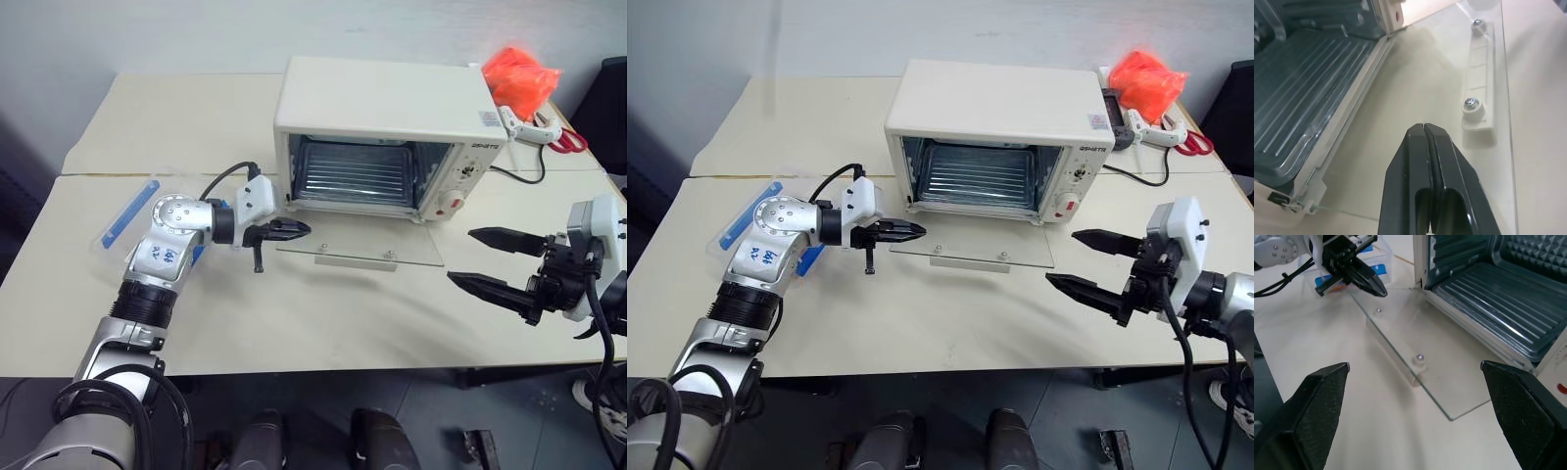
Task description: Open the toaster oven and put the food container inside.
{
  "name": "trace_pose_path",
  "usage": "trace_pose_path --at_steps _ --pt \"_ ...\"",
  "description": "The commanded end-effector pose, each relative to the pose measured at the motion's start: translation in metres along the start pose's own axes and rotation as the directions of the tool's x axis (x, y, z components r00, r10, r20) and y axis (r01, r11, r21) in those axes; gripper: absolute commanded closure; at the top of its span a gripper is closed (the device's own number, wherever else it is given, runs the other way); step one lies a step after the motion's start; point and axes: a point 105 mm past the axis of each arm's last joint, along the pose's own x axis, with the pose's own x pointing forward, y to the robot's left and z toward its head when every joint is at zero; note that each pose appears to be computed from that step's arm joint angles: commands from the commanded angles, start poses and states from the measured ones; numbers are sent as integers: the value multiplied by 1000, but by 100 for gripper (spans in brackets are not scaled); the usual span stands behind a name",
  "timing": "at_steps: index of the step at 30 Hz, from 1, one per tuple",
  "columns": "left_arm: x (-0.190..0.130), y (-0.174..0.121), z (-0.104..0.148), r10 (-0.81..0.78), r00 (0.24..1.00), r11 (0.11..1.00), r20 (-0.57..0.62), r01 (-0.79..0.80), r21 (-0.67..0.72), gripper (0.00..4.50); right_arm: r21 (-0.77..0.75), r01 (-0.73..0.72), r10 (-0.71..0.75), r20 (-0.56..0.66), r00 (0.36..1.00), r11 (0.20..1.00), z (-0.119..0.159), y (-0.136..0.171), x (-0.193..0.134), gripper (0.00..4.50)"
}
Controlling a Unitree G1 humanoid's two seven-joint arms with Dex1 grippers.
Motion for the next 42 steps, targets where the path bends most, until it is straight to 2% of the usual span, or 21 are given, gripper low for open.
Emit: trace_pose_path --at_steps 1,5,8,13,16,17,19,21,24,26,27,28,29,31,33,35,36,42 --pt "7 0 -5 47 998 999 -49 -46 19 448 -54 -5 6 15 1000 999 12 3 -1 0" --pt "13 -9 -16 68 993 998 -99 -66 23 448 -66 -23 25 36 999 998 18 2 6 0" --pt "11 -12 -13 98 991 995 -88 -98 6 448 -74 -47 51 50 997 996 23 2 11 0" --pt "-18 -8 36 197 979 978 59 -192 -85 448 -96 -100 106 62 992 990 33 -2 18 0" --pt "-57 2 59 357 931 921 73 -338 -192 448 -114 -139 147 67 987 984 39 -4 25 0" --pt "-71 2 63 409 910 893 65 -385 -232 408 -118 -154 163 65 985 981 41 -4 27 0" --pt "-92 -1 65 485 874 839 28 -456 -298 359 -121 -180 188 59 980 976 41 -3 29 0" --pt "-117 -9 59 581 811 752 -63 -565 -339 299 -126 -216 223 45 974 968 41 -3 30 0" --pt "-152 -15 45 729 655 554 -196 -734 -393 209 -140 -253 259 27 966 957 44 -5 34 0" --pt "-179 -12 33 838 473 331 -273 -837 -435 140 -151 -279 286 29 958 948 48 -5 36 0" --pt "-195 -11 26 882 352 179 -314 -866 -467 123 -157 -287 295 32 955 945 50 -6 38 0" --pt "-207 -12 19 903 237 34 -357 -870 -492 96 -164 -293 303 36 952 942 53 -7 41 0" --pt "-216 -14 14 908 149 -75 -391 -862 -502 65 -170 -299 309 38 950 939 54 -8 43 0" --pt "-230 -21 3 886 -7 -269 -465 -823 -500 6 -175 -312 324 40 945 934 56 -9 46 0" --pt "-238 -32 -12 821 -123 -429 -557 -778 -459 2 -180 -326 337 37 941 928 56 -8 49 0" --pt "-234 -43 -27 754 -163 -522 -636 -736 -431 2 -183 -334 346 37 938 925 56 -7 52 0" --pt "-229 -47 -33 729 -159 -548 -666 -718 -430 2 -183 -337 349 40 936 924 56 -7 53 0" --pt "-209 -45 -55 658 -82 -574 -749 -698 -428 2 -178 -342 358 61 932 923 57 0 55 0"
